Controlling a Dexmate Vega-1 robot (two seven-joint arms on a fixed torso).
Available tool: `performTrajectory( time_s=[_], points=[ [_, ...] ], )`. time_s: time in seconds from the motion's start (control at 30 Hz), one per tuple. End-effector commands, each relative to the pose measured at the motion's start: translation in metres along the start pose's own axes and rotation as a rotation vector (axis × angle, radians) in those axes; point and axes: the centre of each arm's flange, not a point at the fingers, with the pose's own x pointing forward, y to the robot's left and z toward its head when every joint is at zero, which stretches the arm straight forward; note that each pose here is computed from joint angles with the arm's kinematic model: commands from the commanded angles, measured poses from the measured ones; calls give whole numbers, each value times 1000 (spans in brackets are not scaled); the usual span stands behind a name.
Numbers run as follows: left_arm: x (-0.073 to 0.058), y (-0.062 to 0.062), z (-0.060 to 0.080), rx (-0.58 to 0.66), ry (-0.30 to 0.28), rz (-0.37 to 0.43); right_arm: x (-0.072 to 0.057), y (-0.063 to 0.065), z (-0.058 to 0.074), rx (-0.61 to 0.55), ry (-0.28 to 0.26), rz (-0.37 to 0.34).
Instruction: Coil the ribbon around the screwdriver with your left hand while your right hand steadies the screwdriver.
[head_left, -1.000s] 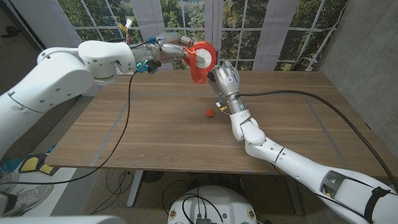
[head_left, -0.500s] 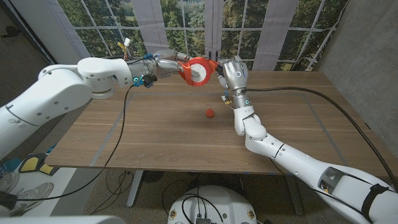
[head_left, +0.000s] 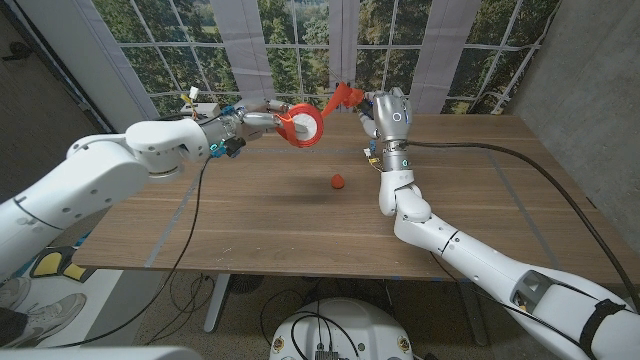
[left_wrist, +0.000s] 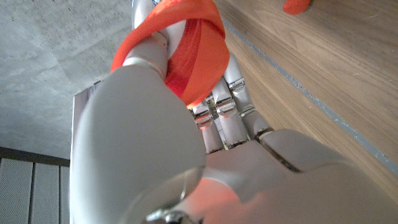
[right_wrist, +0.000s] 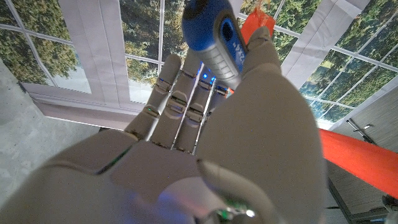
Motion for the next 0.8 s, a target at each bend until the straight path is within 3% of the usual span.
performTrajectory(
  time_s=[0.03,0.23,0.43,0.53,0.57,0.77,0.8],
  points=[
    [-24,11,-37,-110,-81,271,-1,-5,-4,14,18,-13],
    [-29,18,-63,-235,-116,392,-1,-8,-4,-13,8,-20],
    [-21,22,-87,-326,-54,410,-4,-10,-4,-2,-4,-33],
    [-15,24,-92,-332,-23,402,-5,-13,-3,21,-17,-56],
    [-11,26,-91,-317,-6,367,-5,-15,-2,31,-19,-58],
    [3,32,-94,-385,0,330,-8,-31,11,110,-59,-130],
    [5,33,-95,-410,-10,352,-8,-34,13,125,-72,-136]
  ],
)
